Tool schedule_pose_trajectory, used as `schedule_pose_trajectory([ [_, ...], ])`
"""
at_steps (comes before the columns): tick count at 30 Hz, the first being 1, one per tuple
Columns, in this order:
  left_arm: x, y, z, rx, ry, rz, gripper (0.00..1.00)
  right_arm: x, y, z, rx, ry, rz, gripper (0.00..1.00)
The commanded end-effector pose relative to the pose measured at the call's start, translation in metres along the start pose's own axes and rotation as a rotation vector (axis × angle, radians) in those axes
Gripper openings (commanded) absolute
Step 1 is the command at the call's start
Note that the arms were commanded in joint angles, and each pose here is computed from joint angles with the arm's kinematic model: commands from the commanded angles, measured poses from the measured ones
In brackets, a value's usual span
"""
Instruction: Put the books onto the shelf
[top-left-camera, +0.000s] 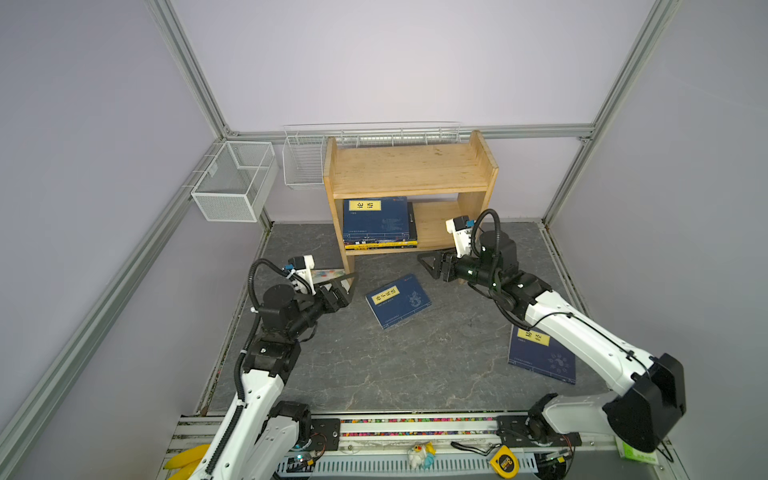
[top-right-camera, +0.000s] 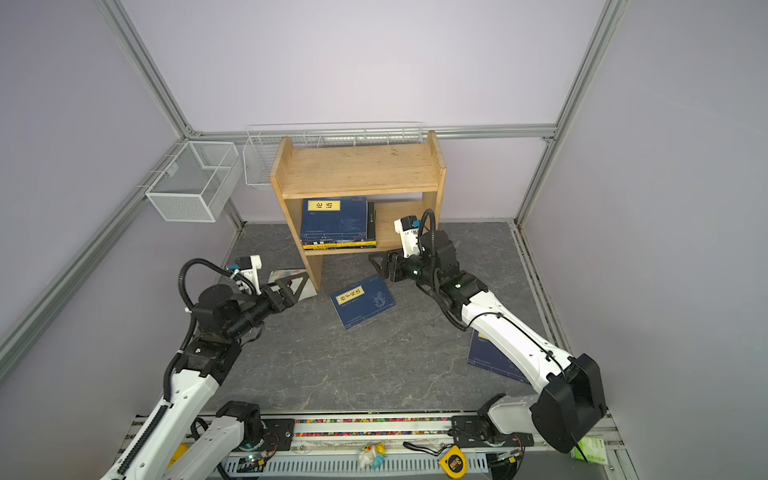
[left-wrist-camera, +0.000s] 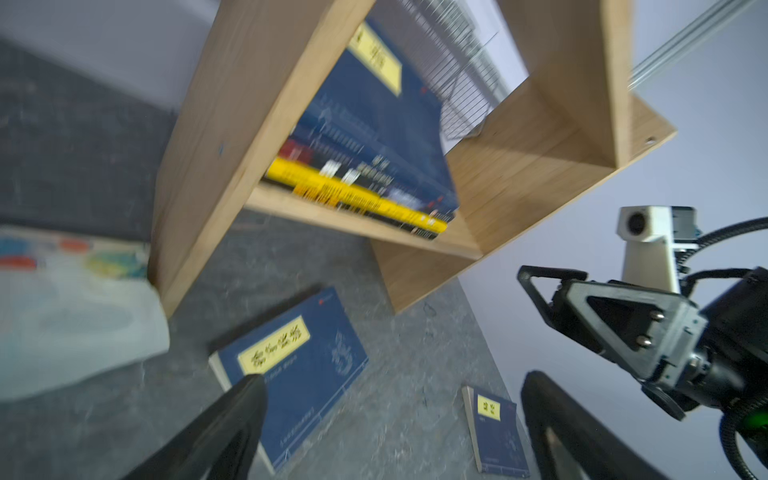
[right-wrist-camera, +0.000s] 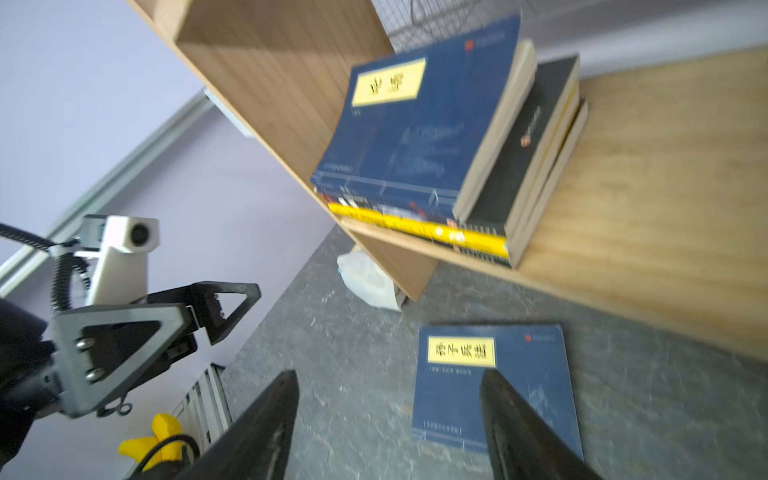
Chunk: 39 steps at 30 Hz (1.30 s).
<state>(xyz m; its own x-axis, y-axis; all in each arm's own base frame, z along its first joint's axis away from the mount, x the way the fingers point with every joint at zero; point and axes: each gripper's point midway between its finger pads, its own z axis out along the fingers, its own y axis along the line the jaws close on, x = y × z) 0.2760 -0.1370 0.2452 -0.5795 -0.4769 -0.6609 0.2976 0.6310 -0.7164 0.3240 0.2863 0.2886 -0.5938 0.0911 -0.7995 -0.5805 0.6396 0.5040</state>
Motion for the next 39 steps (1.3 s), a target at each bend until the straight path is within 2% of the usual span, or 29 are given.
schedule_pose_trajectory([
  [1,0.045,0.039,0.001,-0.089,0.064,-0.149,0.94,0.061,-0.037,0.003,0.121,0.13,0.04,0.75],
  [3,0.059,0.054,0.003,-0.121,0.044,-0.2,0.94,0.086,-0.056,0.005,0.173,0.165,0.073,0.76],
  [7,0.077,0.074,0.009,-0.22,0.041,-0.222,0.94,0.126,-0.085,0.017,0.234,0.23,0.095,0.81],
  [11,0.087,0.093,0.015,-0.3,0.063,-0.23,0.93,0.145,-0.104,0.039,0.254,0.255,0.076,0.86],
  [15,0.096,0.105,0.022,-0.322,0.08,-0.248,0.93,0.154,-0.121,0.062,0.283,0.279,0.058,0.89],
  [22,0.105,0.114,0.042,-0.344,0.132,-0.274,0.93,0.155,-0.142,0.093,0.333,0.274,0.053,0.84],
  [29,0.125,0.123,0.074,-0.365,0.21,-0.303,0.92,0.161,-0.151,0.103,0.355,0.295,0.05,0.83],
  [34,0.134,0.128,0.094,-0.389,0.244,-0.317,0.91,0.172,-0.139,0.107,0.289,0.339,0.075,0.8],
  [39,0.146,0.135,0.109,-0.392,0.26,-0.358,0.91,0.185,-0.121,0.11,0.187,0.376,0.151,0.72],
])
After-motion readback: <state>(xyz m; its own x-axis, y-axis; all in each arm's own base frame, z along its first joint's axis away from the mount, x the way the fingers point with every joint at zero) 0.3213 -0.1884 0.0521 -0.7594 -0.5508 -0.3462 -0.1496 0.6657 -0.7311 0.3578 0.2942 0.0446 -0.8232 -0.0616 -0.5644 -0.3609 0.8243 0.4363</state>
